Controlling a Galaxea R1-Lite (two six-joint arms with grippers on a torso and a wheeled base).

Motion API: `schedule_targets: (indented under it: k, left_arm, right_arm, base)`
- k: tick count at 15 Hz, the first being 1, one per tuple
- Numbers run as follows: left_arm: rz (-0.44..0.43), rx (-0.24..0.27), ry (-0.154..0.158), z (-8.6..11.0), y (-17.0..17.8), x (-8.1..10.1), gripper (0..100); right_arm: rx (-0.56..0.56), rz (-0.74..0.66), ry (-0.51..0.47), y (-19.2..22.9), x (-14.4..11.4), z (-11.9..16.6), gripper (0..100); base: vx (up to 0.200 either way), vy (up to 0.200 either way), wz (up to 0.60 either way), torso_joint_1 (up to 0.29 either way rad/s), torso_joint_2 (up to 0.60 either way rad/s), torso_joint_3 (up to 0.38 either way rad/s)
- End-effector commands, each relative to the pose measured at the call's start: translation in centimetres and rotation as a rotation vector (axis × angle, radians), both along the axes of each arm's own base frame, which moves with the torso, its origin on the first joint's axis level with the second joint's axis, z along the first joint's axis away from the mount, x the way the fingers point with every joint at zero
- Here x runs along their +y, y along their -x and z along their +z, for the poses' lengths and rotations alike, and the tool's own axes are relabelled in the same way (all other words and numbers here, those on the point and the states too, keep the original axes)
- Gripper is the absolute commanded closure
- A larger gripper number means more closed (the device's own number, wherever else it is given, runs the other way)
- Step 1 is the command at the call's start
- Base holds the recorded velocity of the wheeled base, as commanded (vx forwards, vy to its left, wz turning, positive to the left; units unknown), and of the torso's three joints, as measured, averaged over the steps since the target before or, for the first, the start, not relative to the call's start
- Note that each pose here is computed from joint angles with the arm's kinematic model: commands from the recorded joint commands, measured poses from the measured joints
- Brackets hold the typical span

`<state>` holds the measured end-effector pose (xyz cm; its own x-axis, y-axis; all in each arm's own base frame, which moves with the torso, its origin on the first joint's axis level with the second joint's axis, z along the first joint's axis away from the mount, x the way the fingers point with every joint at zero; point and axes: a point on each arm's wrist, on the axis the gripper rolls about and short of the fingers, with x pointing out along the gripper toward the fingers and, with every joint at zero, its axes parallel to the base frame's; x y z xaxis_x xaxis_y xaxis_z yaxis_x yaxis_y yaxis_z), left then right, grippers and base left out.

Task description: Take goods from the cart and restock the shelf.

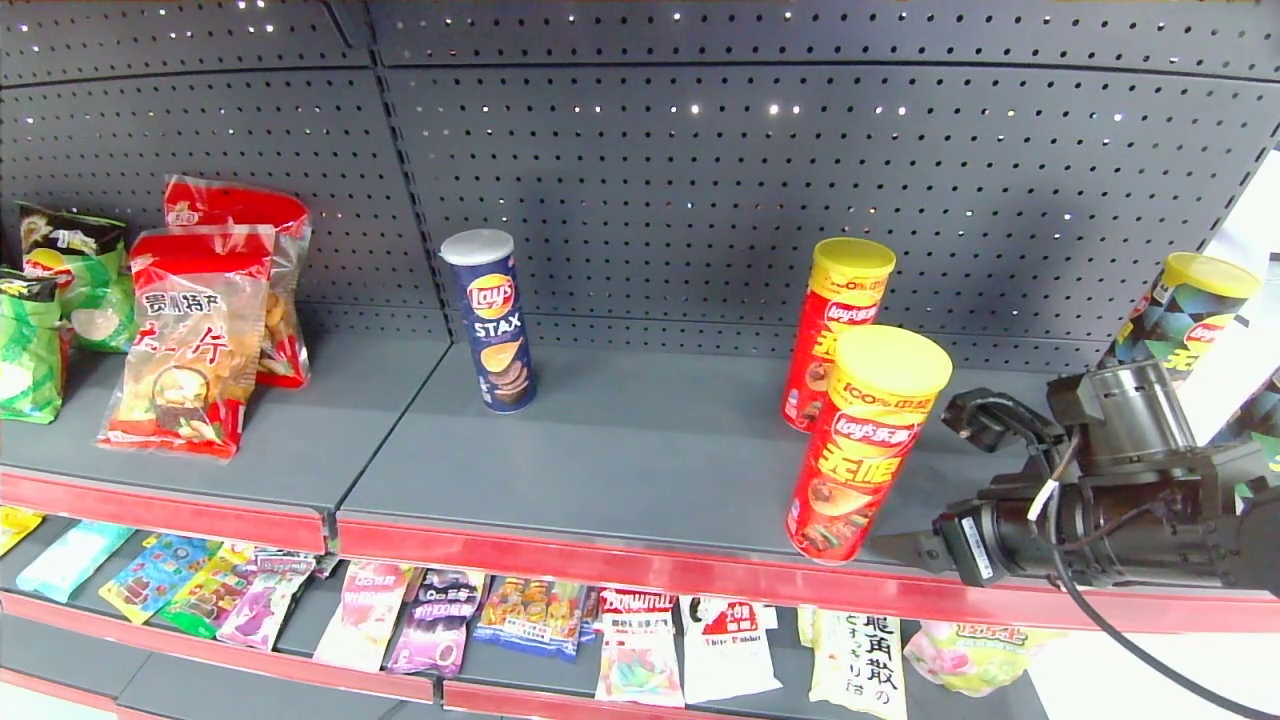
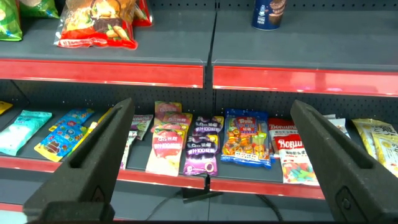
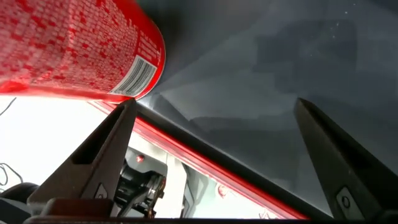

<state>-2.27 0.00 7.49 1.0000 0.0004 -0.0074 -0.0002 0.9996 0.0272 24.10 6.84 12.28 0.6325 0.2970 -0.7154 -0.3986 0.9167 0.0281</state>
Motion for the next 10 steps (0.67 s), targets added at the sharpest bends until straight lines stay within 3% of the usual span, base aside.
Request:
schedule_targets:
  k: [1,10]
  left_arm:
    - [0.001,0.0,0.0,0.0,0.0,0.0,0]
    - [0.001,0.0,0.0,0.0,0.0,0.0,0]
  right_arm:
    - [0.005,0.007,0.002,-0.07,0.18,-0.15,0]
    - [-0.002,0.018,-0.004,-0.33,0.66,-0.19,0]
  base:
    - [0.0,0.0,0.0,0.0,0.0,0.0]
    - [0.0,0.0,0.0,0.0,0.0,0.0]
